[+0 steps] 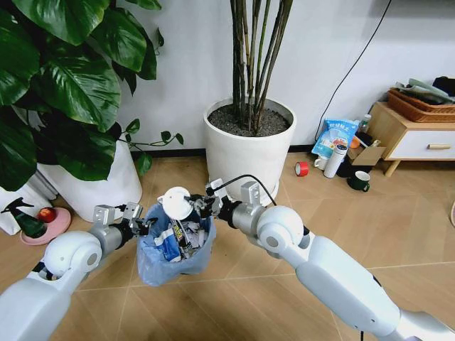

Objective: Pick up the trash bin and place the garbage on the floor into it.

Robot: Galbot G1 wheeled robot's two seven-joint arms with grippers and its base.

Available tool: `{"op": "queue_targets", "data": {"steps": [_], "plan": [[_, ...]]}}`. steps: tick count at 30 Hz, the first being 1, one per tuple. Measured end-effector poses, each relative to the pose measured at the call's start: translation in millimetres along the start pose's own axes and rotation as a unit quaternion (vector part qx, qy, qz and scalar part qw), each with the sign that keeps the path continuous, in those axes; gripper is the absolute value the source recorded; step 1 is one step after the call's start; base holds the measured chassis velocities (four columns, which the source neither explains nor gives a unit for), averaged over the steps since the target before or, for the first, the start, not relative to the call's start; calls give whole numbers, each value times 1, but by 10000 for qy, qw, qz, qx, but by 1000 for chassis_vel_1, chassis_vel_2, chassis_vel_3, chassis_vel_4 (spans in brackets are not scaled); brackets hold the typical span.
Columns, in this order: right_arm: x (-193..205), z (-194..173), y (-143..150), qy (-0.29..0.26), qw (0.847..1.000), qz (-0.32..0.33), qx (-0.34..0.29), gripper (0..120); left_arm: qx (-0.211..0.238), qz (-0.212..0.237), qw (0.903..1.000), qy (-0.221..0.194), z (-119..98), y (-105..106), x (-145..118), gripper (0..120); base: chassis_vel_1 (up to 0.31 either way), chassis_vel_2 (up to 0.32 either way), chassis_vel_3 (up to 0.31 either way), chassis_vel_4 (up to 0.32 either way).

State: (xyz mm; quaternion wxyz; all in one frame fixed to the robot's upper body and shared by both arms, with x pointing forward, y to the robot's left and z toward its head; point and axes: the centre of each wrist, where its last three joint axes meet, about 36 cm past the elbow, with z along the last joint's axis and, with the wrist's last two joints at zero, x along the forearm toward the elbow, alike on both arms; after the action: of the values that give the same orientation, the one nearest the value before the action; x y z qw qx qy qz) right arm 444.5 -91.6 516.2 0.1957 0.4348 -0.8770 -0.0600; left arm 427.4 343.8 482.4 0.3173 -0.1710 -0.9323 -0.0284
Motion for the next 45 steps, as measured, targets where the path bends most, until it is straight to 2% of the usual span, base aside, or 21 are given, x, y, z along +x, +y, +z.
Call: {"op": "queue_targets", "data": {"steps": [4, 5, 6, 7, 9, 11, 13, 15, 18, 22, 27, 29, 30, 34, 35, 37, 38, 41, 45], "plan": [[-1, 0, 1, 12, 10000, -26, -2, 34, -7, -6, 10000, 7, 0, 1, 0, 0, 0, 0, 0, 0], [-2, 1, 1, 23, 10000, -35, -8, 40, -11, -14, 10000, 9, 0, 1, 1, 0, 0, 0, 0, 0], [-4, 1, 1, 7, 10000, -6, -29, 52, -8, -23, 10000, 4, 0, 1, 1, 0, 0, 0, 0, 0], [-4, 1, 1, 7, 10000, -6, -29, 52, -8, -23, 10000, 4, 0, 1, 1, 0, 0, 0, 0, 0], [-5, 1, -3, -122, 9997, 176, -83, 62, 8, -30, 10000, -8, 0, 0, 2, 0, 0, 0, 0, 0], [-4, 0, -5, -170, 9995, 250, -98, 65, 12, -36, 10000, -11, 1, 0, 2, 0, 0, 0, 0, 0], [0, -2, -17, -391, 9975, 575, -100, 77, 48, -55, 10000, -39, 1, -2, 3, 0, 0, 0, 0, 0], [2, -2, -22, -471, 9964, 702, -74, 81, 62, -63, 9999, -49, 2, -2, 3, 0, 0, 0, 0, 0], [10, 0, -40, -736, 9905, 1164, 19, 96, 110, -98, 9999, -90, 2, -4, 3, 0, 0, 0, 0, 0], [16, 2, -49, -840, 9866, 1399, 72, 99, 119, -113, 9998, -111, 3, -5, 3, 0, 0, 0, 0, 0], [33, 20, -68, -993, 9734, 2041, 295, 100, 145, -132, 9997, -169, 3, -9, 2, 0, 0, 0, 0, 0], [50, 42, -81, -1139, 9588, 2550, 511, 100, 165, -135, 9996, -183, 4, -11, 3, 0, 0, 0, 0, 0], [50, 42, -81, -1139, 9588, 2550, 511, 100, 165, -135, 9996, -183, 4, -11, 3, 0, 0, 0, 0, 0], [85, 75, -95, -1302, 9304, 3375, 584, 100, 204, -147, 9996, -161, 6, -12, 3, 0, 0, 0, 0, 0], [85, 75, -95, -1302, 9304, 3375, 584, 100, 204, -147, 9996, -161, 6, -12, 3, 0, 0, 0, 0, 0], [107, 89, -96, -1341, 9177, 3700, 533, 100, 211, -142, 9996, -144, 8, -14, 3, 0, 0, 0, 0, 0], [107, 89, -96, -1341, 9177, 3700, 533, 100, 211, -142, 9996, -144, 8, -14, 3, 0, 0, 0, 0, 0], [135, 110, -86, -1296, 9038, 4061, 379, 100, 208, -127, 9996, -134, 10, -16, 4, 0, 0, 0, 0, 0], [147, 122, -73, -1282, 8950, 4255, 385, 100, 194, -124, 9997, -123, 12, -19, 5, 0, 0, 0, 0, 0]]}}
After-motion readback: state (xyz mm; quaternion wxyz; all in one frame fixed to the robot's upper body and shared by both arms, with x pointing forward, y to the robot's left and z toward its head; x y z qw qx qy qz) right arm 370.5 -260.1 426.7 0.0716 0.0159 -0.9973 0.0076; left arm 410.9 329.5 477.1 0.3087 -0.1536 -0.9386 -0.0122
